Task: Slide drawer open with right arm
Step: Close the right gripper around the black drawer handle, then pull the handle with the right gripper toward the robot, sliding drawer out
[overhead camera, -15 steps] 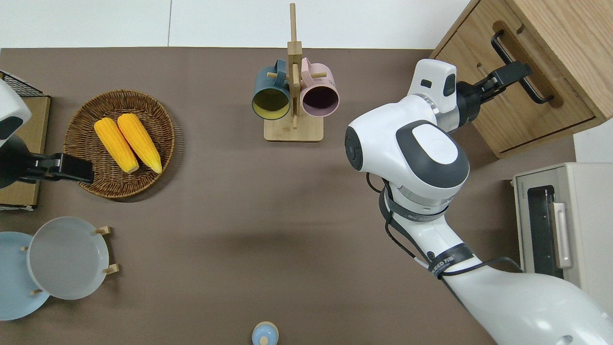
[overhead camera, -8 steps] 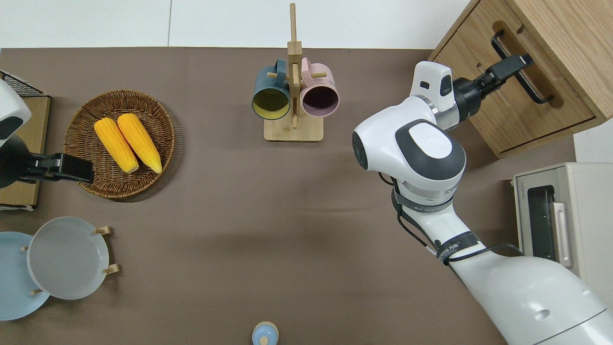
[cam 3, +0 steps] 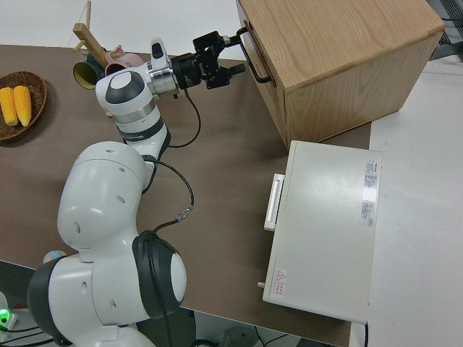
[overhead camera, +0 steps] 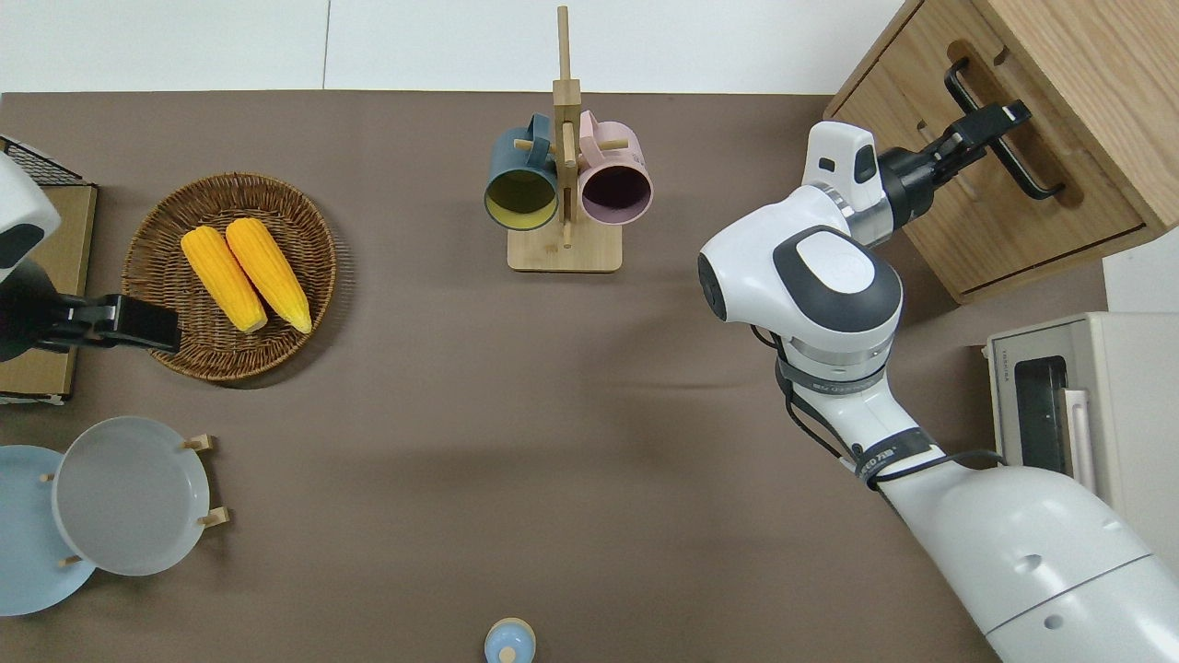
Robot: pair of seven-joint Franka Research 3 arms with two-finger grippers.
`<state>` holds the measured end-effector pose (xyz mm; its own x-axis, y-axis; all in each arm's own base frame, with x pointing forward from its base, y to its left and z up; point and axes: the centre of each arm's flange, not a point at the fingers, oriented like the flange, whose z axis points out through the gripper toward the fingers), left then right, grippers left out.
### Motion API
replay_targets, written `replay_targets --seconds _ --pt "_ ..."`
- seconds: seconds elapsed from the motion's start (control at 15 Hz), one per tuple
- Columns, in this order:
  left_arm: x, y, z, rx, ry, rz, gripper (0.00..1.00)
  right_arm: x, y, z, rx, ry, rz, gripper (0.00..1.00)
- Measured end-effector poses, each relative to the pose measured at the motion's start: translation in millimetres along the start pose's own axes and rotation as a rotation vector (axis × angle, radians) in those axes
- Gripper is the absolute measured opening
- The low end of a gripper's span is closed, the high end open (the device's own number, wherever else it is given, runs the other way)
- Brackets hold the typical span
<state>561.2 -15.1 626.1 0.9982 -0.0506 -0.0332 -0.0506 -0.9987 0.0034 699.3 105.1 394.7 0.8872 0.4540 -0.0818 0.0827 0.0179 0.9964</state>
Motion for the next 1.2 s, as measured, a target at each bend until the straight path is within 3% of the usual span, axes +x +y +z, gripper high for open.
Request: replay_targets --seconds 0.33,0.4,0.87,1.2 --pt "0 0 0 0.0 0.0 0.0 1.0 0.9 -2 0 -0.006 0.003 -0.004 0.22" --pt "0 0 0 0.0 0.0 0.0 1.0 1.0 -2 0 -0.005 0.003 0.017 0.19" --pt "0 0 0 0.0 0.0 0.0 1.0 2.1 -2 -4 -0.006 0.007 0.022 0.19" --pt "0 0 0 0.0 0.0 0.0 1.0 5.4 -4 -40 -0.008 -0.014 0.023 0.19"
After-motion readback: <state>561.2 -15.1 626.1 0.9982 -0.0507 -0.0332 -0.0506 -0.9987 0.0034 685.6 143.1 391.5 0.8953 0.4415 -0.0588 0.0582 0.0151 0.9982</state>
